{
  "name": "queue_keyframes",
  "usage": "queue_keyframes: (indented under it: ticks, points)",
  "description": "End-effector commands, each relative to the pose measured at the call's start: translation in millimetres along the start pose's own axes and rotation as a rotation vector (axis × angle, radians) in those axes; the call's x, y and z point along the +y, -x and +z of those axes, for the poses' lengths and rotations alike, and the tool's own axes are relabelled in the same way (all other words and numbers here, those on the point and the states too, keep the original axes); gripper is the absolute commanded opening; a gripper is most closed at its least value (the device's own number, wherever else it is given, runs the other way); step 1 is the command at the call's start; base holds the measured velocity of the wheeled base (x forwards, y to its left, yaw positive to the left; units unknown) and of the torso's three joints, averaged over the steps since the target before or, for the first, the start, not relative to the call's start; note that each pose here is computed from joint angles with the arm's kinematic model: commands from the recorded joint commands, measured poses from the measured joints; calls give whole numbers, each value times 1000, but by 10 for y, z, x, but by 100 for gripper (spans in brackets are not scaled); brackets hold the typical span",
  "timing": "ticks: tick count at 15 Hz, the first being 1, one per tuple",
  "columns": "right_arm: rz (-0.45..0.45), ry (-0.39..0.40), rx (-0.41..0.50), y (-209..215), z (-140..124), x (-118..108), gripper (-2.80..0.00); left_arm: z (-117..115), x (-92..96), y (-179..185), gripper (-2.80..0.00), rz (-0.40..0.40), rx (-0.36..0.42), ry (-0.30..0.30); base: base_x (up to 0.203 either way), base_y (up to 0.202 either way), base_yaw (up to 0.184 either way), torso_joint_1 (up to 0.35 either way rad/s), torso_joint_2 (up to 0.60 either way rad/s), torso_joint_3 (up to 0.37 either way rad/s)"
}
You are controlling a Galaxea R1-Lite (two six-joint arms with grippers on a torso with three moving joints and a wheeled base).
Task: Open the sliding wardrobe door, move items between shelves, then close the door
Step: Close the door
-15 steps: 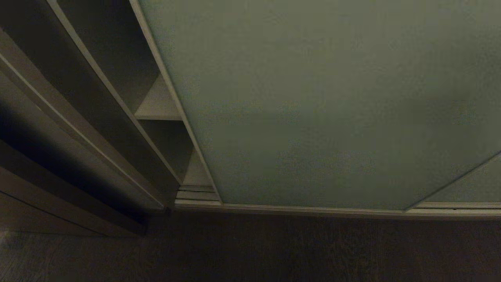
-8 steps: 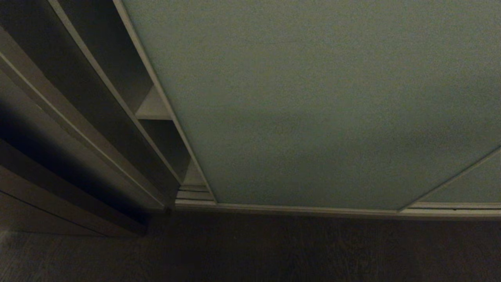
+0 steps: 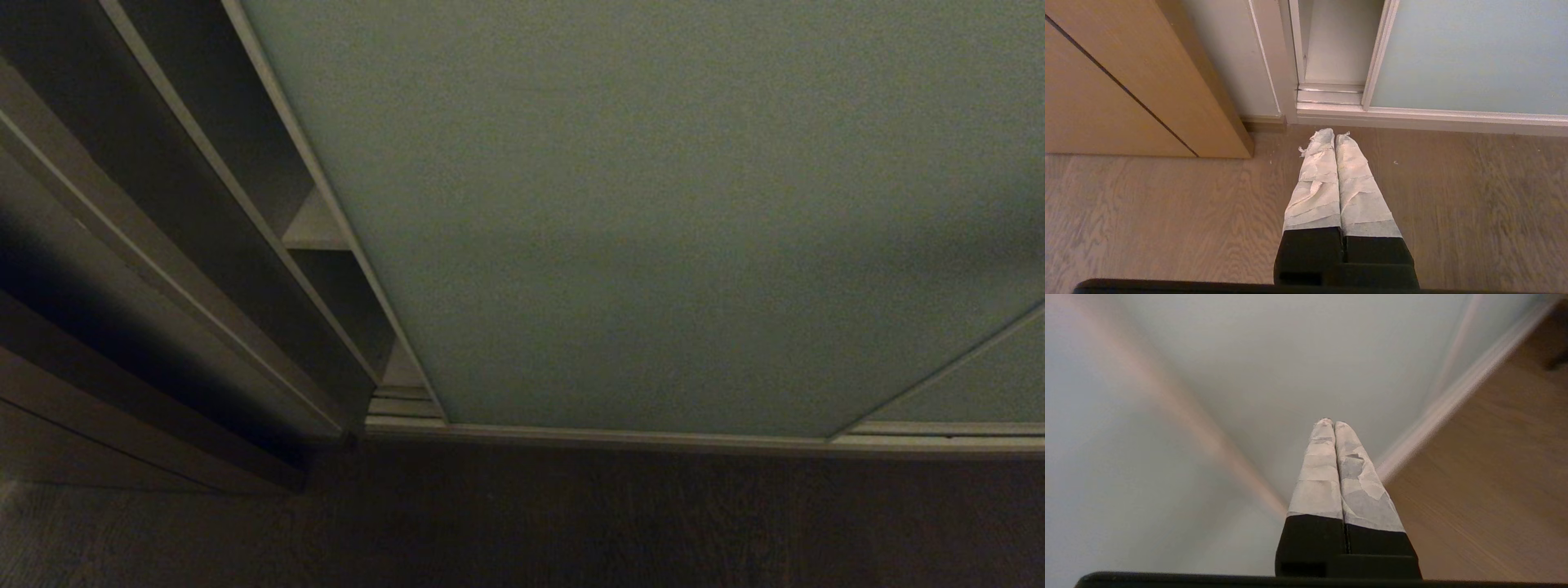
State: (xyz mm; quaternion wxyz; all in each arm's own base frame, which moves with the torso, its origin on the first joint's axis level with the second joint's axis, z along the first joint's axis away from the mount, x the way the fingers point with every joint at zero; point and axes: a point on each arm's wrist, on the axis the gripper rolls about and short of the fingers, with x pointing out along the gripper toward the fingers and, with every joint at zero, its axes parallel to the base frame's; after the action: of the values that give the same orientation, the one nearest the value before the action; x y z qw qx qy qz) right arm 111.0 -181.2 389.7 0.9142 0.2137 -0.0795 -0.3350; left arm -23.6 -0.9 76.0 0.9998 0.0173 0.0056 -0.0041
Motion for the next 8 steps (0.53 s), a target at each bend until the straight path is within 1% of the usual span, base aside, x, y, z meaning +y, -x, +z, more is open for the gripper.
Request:
queue_keyframes:
  ticks: [1, 2, 3, 4, 6, 8]
  points:
    - [-1, -124, 49, -636, 48, -273, -280, -1, 0, -1, -280, 0, 2, 0, 0, 0, 0, 0, 0, 0]
    - [36, -176, 63, -772, 72, -301, -280, 1, 0, -1, -280, 0, 1, 1, 0, 0, 0, 0, 0, 0]
    - [84, -235, 96, -907, 61, -316, -280, -2, 0, -2, -280, 0, 3, 0, 0, 0, 0, 0, 0, 0]
    - [140, -297, 146, -1029, 4, -278, -280, -2, 0, -2, -280, 0, 3, 0, 0, 0, 0, 0, 0, 0]
    - [197, -358, 223, -1248, -156, -172, -280, -2, 0, -2, -280, 0, 3, 0, 0, 0, 0, 0, 0, 0]
    - [227, -410, 270, -1388, -268, -65, -280, 2, 0, -1, -280, 0, 1, 0, 0, 0, 0, 0, 0, 0]
